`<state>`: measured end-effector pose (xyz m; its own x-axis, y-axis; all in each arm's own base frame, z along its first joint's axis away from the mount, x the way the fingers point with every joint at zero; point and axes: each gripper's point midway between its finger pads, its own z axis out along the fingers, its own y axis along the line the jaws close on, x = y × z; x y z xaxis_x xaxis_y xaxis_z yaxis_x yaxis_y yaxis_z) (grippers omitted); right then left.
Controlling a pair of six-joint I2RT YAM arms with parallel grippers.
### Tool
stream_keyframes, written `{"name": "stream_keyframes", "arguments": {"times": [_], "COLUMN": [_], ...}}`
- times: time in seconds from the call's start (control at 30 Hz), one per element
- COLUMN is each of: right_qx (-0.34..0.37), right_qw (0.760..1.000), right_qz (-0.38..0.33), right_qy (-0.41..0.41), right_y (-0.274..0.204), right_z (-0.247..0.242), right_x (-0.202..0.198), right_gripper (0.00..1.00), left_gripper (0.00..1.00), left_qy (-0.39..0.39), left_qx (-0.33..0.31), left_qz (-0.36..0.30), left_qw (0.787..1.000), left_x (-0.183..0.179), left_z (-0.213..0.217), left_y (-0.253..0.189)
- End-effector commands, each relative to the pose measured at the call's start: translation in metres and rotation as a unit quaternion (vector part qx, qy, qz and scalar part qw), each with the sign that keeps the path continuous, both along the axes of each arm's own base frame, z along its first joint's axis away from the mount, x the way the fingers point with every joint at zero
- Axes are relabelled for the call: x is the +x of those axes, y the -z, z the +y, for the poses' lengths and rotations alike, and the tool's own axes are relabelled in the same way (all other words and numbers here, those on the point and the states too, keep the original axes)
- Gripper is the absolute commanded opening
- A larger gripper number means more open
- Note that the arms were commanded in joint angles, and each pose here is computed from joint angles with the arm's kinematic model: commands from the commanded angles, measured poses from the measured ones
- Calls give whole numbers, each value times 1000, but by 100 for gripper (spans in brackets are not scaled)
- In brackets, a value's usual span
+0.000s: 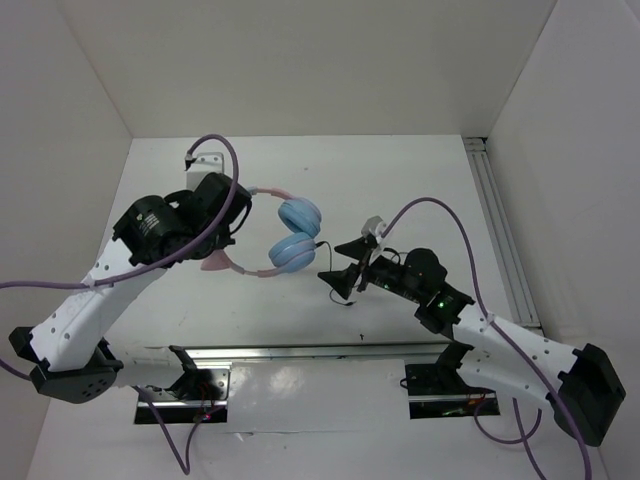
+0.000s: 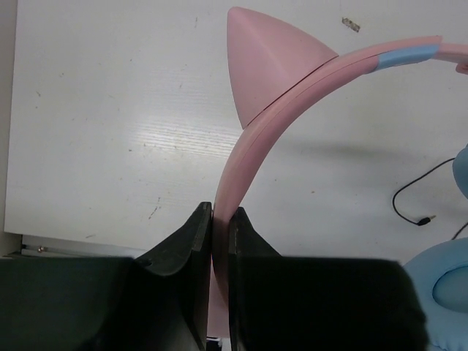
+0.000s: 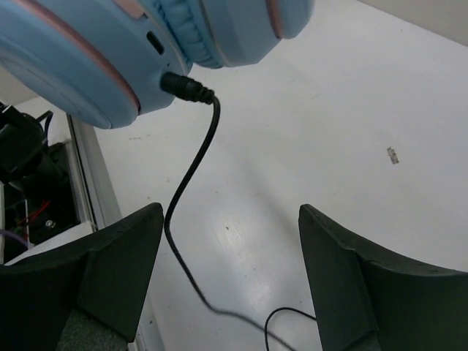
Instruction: Wrap the headphones
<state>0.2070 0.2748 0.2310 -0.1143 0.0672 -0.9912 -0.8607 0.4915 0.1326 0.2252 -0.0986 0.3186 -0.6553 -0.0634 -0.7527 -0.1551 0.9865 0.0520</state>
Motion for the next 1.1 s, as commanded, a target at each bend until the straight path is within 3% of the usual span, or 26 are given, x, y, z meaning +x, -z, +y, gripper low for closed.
{"name": "stream_keyframes", "arguments": {"times": [0.0, 0.17, 0.27, 0.47, 0.6, 0.67, 0.87, 1.07], "right_qx": [37, 42, 37, 40, 62, 70, 73, 83], "right_qw": [998, 997, 998, 998, 996, 996, 995, 995], "right_qz": [-57, -59, -53, -38, -44, -38, -34, -37], "right_qy": [0, 2, 11, -35, -52, -48, -54, -50], "right_y": [-40, -38, -29, -13, -17, -17, -16, -17], "right_z": [9, 16, 18, 36, 43, 41, 42, 36], "right_x": [2, 1, 7, 0, -2, 0, -3, -3], "right_gripper": [81, 74, 57, 59, 45, 33, 33, 47], "left_gripper": [0, 0, 0, 0, 0, 0, 0, 0], "left_qy": [5, 18, 18, 15, 34, 36, -26, -42], "left_qx": [-43, -64, -79, -100, -127, -132, -198, -262], "left_qz": [-35, -42, -58, -87, -96, -88, -120, -131], "left_qw": [998, 997, 995, 991, 987, 987, 973, 955], "left_x": [6, 9, 10, 29, 42, 49, 74, 86], "left_z": [-9, -18, -19, -28, -45, -51, -36, -26], "left_y": [-22, -24, -33, -67, -86, -83, -100, -106]}}
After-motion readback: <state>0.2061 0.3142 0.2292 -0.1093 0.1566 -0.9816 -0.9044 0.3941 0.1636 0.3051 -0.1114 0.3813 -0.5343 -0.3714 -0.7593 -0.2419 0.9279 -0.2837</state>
